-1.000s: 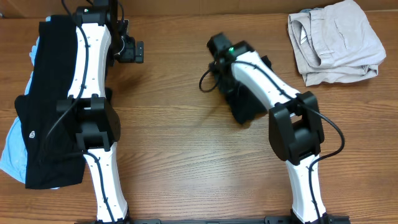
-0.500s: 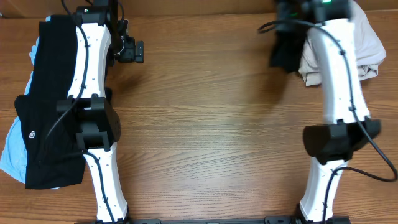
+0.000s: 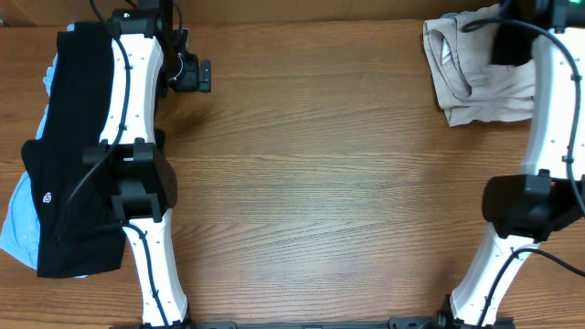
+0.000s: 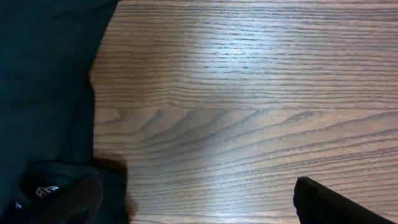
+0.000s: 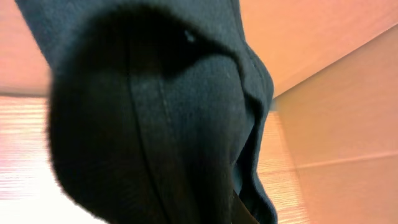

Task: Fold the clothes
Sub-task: 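Carry the bundle to the beige garment top right and place it on top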

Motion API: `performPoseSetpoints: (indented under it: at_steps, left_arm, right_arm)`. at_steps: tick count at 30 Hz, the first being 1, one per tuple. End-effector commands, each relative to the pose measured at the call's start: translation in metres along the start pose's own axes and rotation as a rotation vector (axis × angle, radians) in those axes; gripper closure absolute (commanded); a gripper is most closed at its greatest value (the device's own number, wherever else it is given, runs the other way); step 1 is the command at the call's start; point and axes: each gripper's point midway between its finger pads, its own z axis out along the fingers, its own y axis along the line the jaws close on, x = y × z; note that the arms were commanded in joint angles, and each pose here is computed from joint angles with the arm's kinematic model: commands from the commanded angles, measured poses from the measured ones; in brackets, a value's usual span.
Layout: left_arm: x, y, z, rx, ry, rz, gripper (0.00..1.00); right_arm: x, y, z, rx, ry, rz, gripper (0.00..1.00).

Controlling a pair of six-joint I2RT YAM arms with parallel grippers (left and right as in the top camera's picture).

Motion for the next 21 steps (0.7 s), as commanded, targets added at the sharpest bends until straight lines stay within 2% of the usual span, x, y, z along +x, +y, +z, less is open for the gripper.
performPoseSetpoints:
  at_steps: [1, 10, 14, 21]
  left_arm:
    - [0.0, -0.003, 0.002, -0.004, -0.001, -0.003, 0.0]
    - [-0.006, -0.003, 0.002, -0.004, -0.025, -0.006, 0.0]
    - [-0.008, -0.003, 0.001, -0.004, -0.032, -0.02, 0.0]
    - [-0.015, -0.003, 0.001, -0.001, -0.059, -0.05, 0.0]
  right_arm:
    - [-0.001, -0.03, 0.008, 0.037, -0.049, -0.187, 0.96]
    - [0.014, -0.069, 0.069, 0.152, -0.107, -0.37, 0.96]
    - [0.018, -0.065, 0.085, 0.149, -0.109, -0.37, 0.96]
    - [0.051, -0.036, 0.117, 0.058, -0.027, -0.391, 0.96]
